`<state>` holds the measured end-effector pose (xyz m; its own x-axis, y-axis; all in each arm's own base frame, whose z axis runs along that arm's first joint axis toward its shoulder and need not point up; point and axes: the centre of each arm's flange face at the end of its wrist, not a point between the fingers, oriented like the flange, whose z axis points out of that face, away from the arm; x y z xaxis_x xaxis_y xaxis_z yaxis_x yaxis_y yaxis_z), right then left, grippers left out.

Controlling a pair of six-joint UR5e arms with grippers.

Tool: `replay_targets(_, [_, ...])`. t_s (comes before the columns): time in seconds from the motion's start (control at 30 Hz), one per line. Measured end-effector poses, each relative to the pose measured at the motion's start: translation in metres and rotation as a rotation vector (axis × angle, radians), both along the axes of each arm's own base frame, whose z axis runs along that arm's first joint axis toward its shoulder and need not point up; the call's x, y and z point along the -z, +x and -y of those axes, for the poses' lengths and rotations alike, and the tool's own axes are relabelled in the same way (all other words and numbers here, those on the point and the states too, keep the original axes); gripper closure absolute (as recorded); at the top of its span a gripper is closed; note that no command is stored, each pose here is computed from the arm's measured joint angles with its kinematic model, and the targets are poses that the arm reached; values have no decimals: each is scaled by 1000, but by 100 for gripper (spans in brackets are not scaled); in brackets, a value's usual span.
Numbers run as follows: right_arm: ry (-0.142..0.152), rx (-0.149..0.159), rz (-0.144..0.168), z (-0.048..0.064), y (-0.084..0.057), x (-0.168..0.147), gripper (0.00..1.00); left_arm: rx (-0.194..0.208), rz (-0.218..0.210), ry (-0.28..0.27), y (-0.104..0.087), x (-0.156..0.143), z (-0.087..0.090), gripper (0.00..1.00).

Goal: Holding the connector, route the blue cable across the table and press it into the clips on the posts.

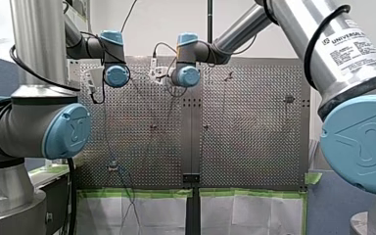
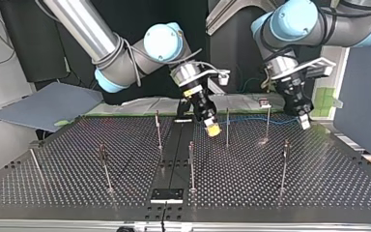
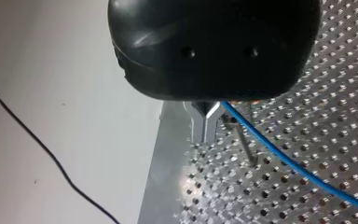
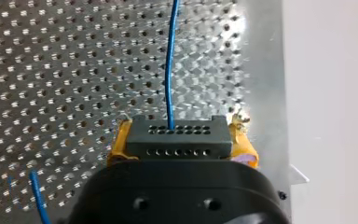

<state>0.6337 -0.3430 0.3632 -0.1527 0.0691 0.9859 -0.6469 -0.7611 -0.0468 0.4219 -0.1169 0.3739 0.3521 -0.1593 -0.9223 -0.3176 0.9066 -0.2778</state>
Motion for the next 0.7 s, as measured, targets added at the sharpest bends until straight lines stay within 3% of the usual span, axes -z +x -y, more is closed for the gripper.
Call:
replay_targets(0.2, [4,-2,-3,6,9,0,100,11,23,7,10,-9,-4,100])
replay_targets(0.4, [12,-4,-13,12,19,3,100,9,19,12,21,-2,-10,100])
replay_targets(0.7, [6,-1,-5,24,31,-4,100,11,14,19,42,9,-18,100])
